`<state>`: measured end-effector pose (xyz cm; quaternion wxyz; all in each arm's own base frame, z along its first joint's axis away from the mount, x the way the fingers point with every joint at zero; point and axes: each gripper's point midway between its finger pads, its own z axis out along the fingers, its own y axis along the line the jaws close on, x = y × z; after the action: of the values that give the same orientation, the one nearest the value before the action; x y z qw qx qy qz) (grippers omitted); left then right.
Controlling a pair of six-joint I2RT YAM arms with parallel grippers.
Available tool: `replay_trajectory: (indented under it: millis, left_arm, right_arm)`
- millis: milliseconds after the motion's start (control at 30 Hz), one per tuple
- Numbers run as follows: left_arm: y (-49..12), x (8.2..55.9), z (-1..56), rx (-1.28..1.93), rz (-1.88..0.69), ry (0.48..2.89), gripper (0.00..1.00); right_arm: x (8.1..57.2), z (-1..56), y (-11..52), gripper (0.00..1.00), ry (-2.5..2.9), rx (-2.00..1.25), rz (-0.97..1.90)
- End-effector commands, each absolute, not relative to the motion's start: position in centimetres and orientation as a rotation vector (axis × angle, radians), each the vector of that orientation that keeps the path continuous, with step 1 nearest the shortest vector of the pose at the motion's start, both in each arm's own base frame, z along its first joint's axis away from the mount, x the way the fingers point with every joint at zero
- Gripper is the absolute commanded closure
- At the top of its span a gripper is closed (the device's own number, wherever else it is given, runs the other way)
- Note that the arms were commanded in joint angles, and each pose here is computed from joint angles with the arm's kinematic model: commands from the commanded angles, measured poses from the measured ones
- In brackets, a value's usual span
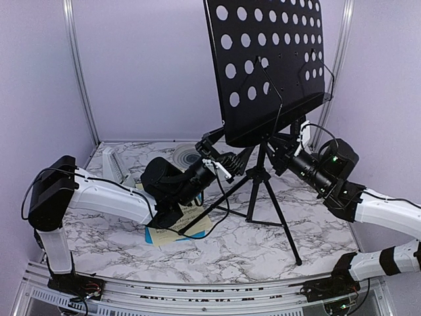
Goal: Pack up the instrument practice props
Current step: Unscrew the knob on the music stand from the music stand.
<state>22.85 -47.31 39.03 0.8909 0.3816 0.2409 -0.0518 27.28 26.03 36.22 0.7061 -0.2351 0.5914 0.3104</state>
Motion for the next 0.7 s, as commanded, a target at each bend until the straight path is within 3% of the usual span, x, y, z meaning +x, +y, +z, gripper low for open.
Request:
replay_trajectory:
  millis: [0,267,667]
  left_arm:
    - [-47.9,22.5,40.4,0.780,-0.152,0.484,0.34]
    - [-47.0,21.8,39.0,0.839,-0.237,0.555,0.31]
    - [-50.4,21.4,42.6,0.888,-0.116,0.359,0.25]
  right_arm:
    - [25.4,36.0,27.3,1.00,1.307,-0.630,0.800]
    - [24.2,35.9,26.6,1.00,1.225,-0.752,0.932]
    - [25.6,35.6,25.8,1.00,1.273,-0.676,0.865]
